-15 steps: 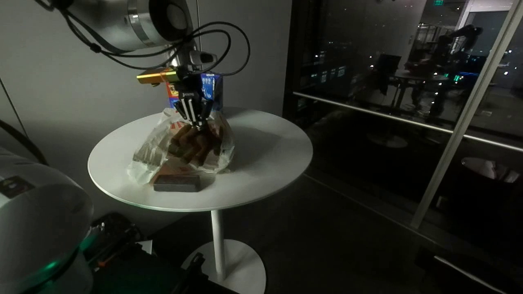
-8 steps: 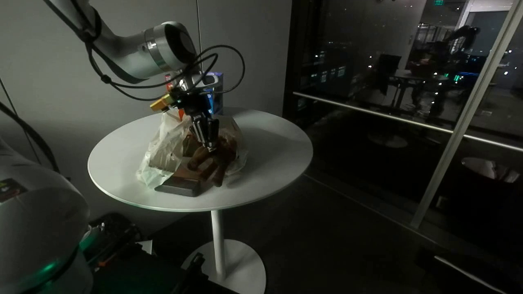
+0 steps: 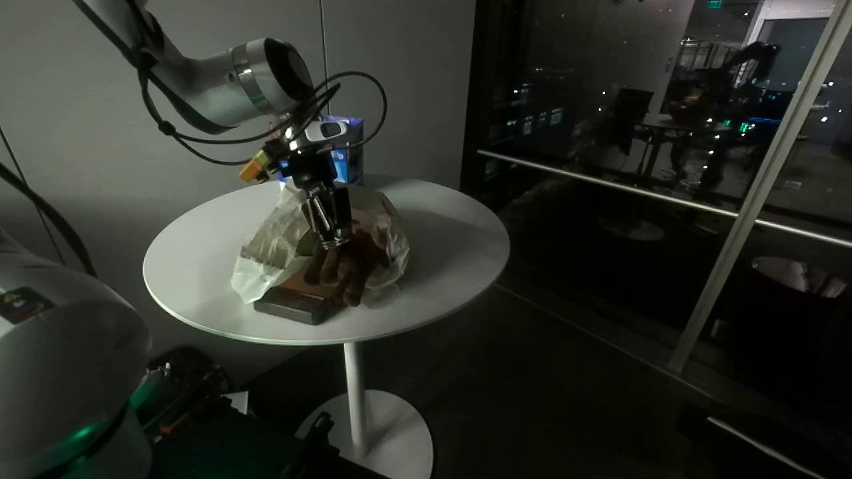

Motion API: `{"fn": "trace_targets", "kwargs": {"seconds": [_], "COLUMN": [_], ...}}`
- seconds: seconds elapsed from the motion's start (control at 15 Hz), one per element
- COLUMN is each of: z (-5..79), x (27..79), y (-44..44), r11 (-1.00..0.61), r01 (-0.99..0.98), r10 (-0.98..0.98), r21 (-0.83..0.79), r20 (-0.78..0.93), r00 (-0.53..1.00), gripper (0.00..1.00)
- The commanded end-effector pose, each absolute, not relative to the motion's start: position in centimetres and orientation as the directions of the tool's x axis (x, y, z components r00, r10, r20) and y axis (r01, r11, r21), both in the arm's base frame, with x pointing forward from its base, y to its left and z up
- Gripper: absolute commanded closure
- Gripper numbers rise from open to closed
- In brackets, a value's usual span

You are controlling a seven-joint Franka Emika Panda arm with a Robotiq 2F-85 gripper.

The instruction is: Empty the plastic

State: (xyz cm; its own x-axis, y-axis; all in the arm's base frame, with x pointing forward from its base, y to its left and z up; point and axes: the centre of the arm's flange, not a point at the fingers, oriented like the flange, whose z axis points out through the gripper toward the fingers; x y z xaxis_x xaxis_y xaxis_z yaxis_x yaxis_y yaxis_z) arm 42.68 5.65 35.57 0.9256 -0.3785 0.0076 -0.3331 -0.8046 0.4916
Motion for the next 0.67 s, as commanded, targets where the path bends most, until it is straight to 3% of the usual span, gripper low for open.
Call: {"fn": "trace_targets", "kwargs": {"seconds": [0.0, 0.2, 0.6], "z": [36.3, 36.7, 37.3], "x": [43.4, 42.8, 43.4], "y": [6.0, 6.5, 8.7], "r11": [-0.885, -0.889, -0.974], "r01": [-0.255, -0.230, -0.044], "r10": [-0.276, -0.239, -0.009], "r21": [0.390, 0.396, 0.220], "r20": [0.002, 0.030, 0.155], "r00": [0.961, 0.971, 0.988], "gripper": [0.19, 0.01, 0.00]}}
